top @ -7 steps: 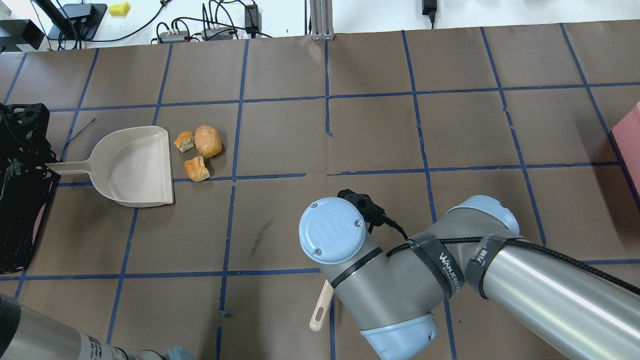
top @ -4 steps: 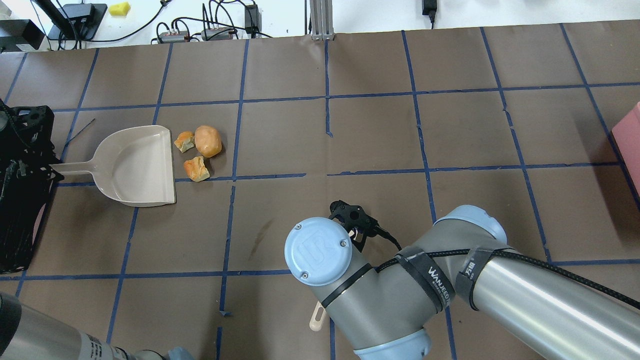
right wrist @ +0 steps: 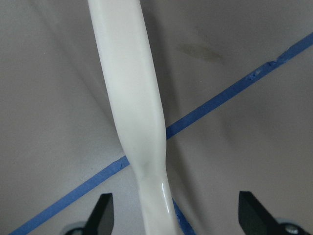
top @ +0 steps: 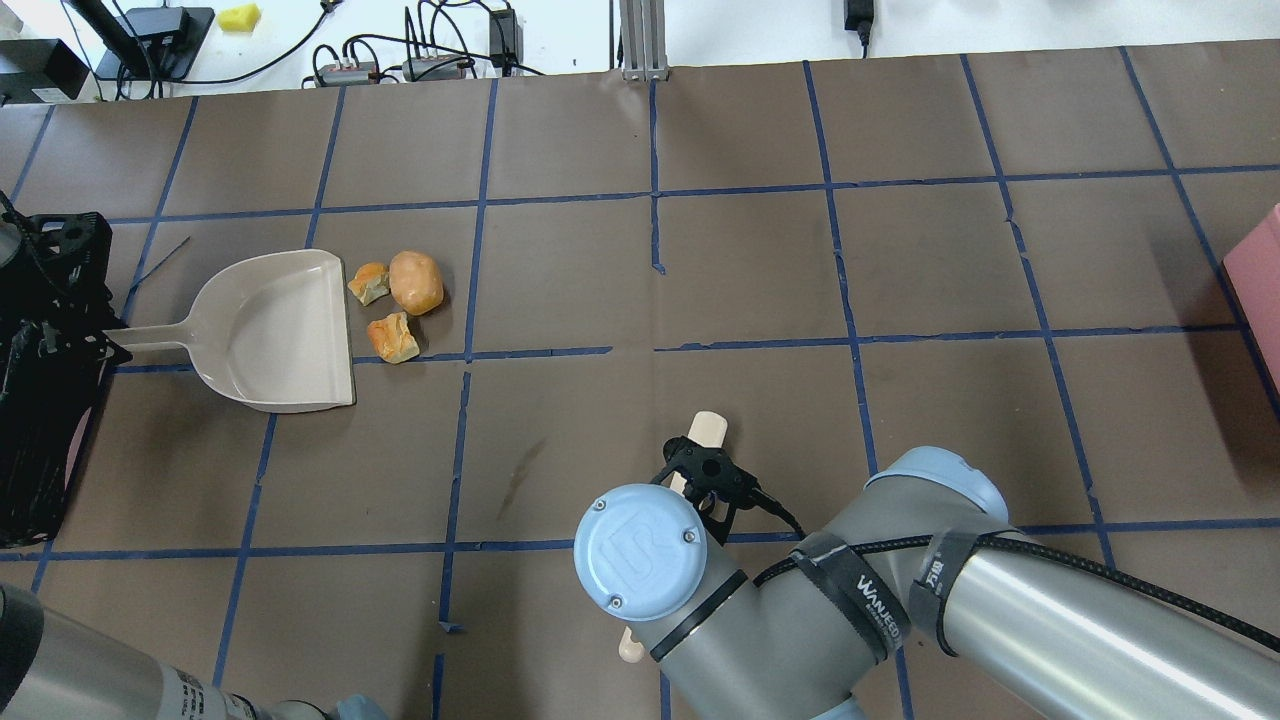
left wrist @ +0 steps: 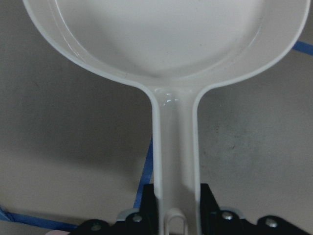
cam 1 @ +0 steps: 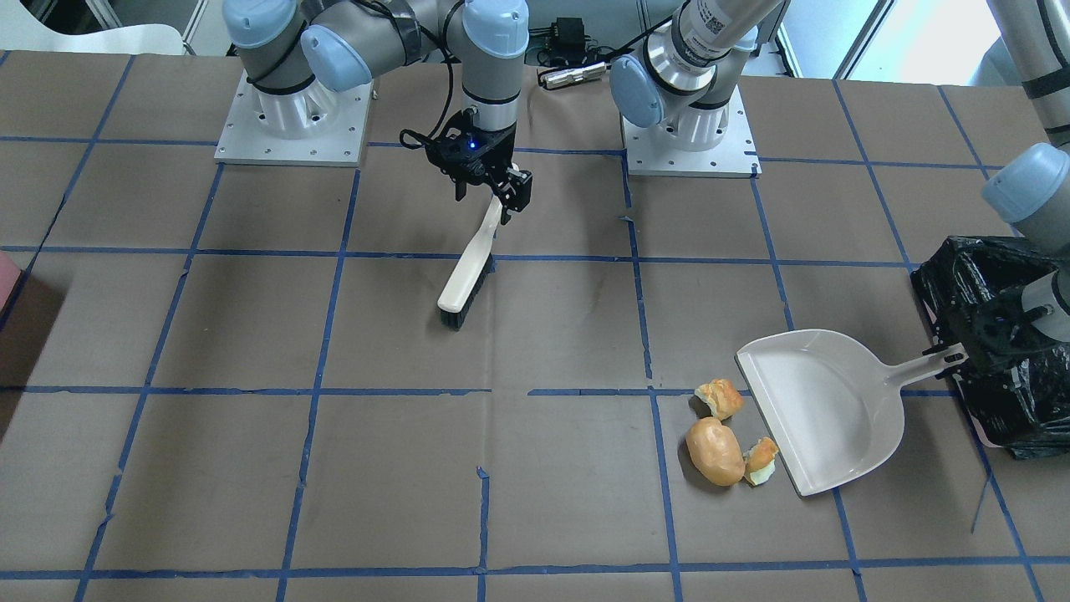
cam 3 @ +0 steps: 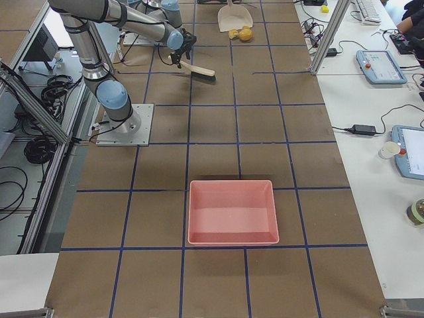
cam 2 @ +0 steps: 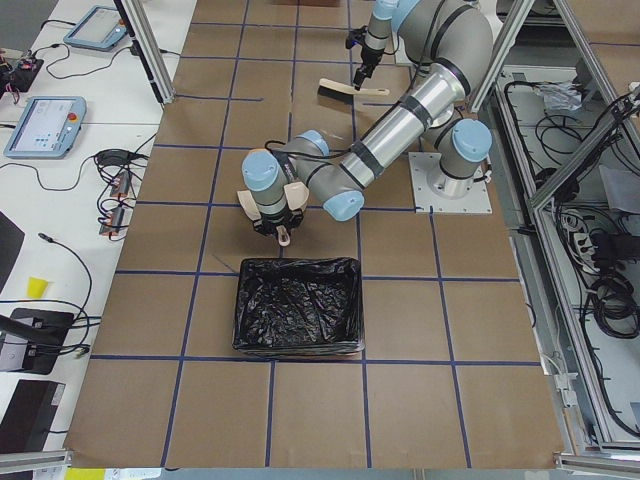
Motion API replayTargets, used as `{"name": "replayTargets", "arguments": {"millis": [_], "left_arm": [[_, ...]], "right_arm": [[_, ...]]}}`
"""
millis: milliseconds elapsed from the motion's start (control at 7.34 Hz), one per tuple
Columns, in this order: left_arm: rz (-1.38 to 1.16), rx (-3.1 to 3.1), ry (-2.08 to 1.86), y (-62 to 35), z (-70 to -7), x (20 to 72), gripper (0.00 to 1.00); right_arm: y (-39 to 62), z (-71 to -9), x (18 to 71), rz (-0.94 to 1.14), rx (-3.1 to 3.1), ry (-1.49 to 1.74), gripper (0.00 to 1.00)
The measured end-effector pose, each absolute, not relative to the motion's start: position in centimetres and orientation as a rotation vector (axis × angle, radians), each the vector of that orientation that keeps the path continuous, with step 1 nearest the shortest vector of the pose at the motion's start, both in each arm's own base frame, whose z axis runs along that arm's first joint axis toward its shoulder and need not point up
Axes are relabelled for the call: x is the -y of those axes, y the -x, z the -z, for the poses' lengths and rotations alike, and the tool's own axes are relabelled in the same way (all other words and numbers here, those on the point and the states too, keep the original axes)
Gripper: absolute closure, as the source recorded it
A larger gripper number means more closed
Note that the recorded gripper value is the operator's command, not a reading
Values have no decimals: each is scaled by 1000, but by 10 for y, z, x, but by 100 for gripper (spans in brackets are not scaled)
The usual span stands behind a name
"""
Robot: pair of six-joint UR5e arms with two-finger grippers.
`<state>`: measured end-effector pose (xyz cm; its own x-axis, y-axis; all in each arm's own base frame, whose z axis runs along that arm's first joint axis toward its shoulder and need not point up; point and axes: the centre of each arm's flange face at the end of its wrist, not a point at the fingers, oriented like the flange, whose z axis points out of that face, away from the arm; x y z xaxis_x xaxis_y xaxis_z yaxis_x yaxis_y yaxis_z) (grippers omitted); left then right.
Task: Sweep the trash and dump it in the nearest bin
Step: 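Grasp the white brush handle with the right gripper and lift it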
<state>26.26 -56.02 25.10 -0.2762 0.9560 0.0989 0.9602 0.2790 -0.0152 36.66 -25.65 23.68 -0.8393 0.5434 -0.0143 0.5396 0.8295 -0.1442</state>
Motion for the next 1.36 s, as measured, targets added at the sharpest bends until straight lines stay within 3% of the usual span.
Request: {"name": "replayTargets", "arguments": {"millis": [1362], "left_arm": [[72, 2444, 1839, -259, -256, 559, 97]], "right_arm": [[-387, -213, 247, -349, 2966, 791, 13]]}}
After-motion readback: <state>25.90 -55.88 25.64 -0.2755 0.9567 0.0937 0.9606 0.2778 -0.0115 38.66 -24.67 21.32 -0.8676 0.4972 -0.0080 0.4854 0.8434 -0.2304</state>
